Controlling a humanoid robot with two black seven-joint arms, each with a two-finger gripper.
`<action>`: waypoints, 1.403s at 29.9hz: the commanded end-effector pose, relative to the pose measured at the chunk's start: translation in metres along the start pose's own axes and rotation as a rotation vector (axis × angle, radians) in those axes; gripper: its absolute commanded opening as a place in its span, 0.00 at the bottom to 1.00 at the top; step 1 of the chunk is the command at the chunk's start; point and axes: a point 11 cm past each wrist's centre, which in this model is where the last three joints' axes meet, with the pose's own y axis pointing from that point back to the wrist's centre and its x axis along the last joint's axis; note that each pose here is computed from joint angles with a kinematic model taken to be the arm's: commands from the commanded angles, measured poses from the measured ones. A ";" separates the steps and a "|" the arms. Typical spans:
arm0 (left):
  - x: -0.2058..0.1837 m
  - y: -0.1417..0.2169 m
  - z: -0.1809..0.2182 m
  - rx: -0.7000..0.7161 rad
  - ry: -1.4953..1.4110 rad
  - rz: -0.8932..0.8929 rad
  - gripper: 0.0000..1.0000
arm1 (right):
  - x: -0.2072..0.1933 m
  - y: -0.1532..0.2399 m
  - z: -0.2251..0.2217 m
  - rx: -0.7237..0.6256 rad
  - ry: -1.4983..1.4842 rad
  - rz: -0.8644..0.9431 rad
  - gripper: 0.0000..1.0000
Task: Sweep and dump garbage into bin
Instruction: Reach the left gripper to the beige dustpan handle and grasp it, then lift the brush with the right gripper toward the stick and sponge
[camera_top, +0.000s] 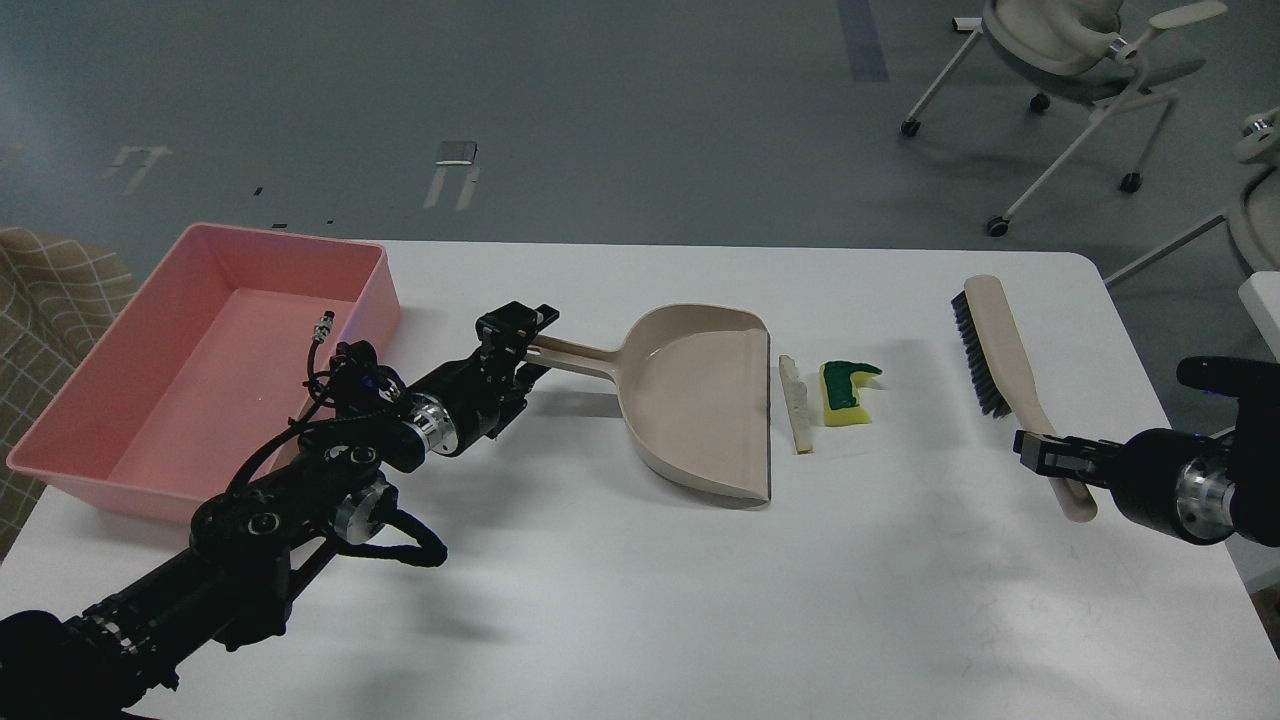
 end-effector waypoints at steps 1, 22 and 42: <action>-0.002 -0.001 0.001 -0.004 0.002 -0.004 0.57 | 0.000 0.000 0.000 -0.001 0.000 -0.001 0.00; -0.004 0.002 0.001 -0.036 -0.019 -0.019 0.19 | 0.000 0.000 0.001 -0.002 -0.002 -0.002 0.00; -0.008 0.001 0.009 -0.076 -0.085 -0.040 0.13 | -0.001 0.002 0.001 -0.003 -0.001 -0.005 0.00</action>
